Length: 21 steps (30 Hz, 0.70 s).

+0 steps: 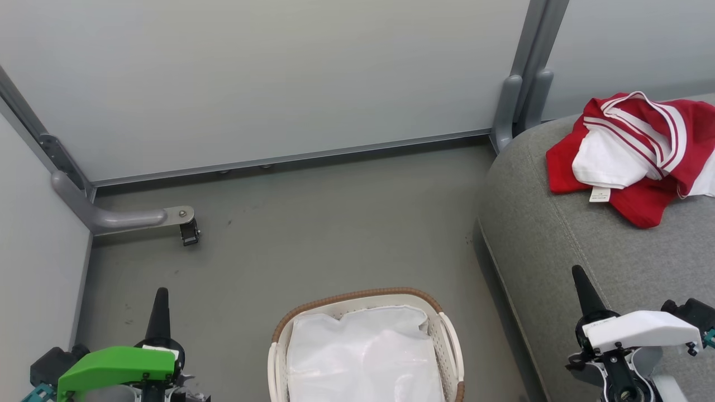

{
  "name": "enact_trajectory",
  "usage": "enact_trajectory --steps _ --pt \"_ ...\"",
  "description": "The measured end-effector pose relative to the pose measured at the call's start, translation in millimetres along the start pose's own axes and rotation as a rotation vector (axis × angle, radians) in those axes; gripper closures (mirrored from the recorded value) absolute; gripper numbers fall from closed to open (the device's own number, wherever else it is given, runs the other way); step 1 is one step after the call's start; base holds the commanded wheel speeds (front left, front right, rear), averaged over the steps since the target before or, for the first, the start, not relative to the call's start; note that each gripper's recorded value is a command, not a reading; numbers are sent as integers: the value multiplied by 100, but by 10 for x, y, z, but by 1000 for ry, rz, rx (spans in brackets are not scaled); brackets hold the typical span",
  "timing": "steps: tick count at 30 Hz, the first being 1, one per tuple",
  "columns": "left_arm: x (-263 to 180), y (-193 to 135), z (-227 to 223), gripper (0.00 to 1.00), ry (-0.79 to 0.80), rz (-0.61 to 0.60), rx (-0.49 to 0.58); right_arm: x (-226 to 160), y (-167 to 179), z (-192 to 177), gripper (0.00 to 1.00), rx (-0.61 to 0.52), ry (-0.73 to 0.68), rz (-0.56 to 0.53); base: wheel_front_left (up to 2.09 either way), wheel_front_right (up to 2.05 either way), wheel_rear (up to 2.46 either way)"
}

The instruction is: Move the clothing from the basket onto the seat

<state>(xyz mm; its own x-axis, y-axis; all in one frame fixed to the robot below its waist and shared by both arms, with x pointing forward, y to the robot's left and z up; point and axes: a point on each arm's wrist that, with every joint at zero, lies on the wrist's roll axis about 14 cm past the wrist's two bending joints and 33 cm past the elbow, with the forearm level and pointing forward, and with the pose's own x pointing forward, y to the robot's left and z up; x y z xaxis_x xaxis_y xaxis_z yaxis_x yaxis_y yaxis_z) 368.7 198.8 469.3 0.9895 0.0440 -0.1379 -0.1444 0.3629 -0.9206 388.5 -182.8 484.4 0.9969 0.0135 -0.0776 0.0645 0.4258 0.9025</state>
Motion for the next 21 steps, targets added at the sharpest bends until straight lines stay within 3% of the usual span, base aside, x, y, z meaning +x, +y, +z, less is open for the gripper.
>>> enact_trajectory --steps 21 --pt "64 -130 45 100 10 -47 -163 -5 38 94 100 194 -12 18 0 0 0"
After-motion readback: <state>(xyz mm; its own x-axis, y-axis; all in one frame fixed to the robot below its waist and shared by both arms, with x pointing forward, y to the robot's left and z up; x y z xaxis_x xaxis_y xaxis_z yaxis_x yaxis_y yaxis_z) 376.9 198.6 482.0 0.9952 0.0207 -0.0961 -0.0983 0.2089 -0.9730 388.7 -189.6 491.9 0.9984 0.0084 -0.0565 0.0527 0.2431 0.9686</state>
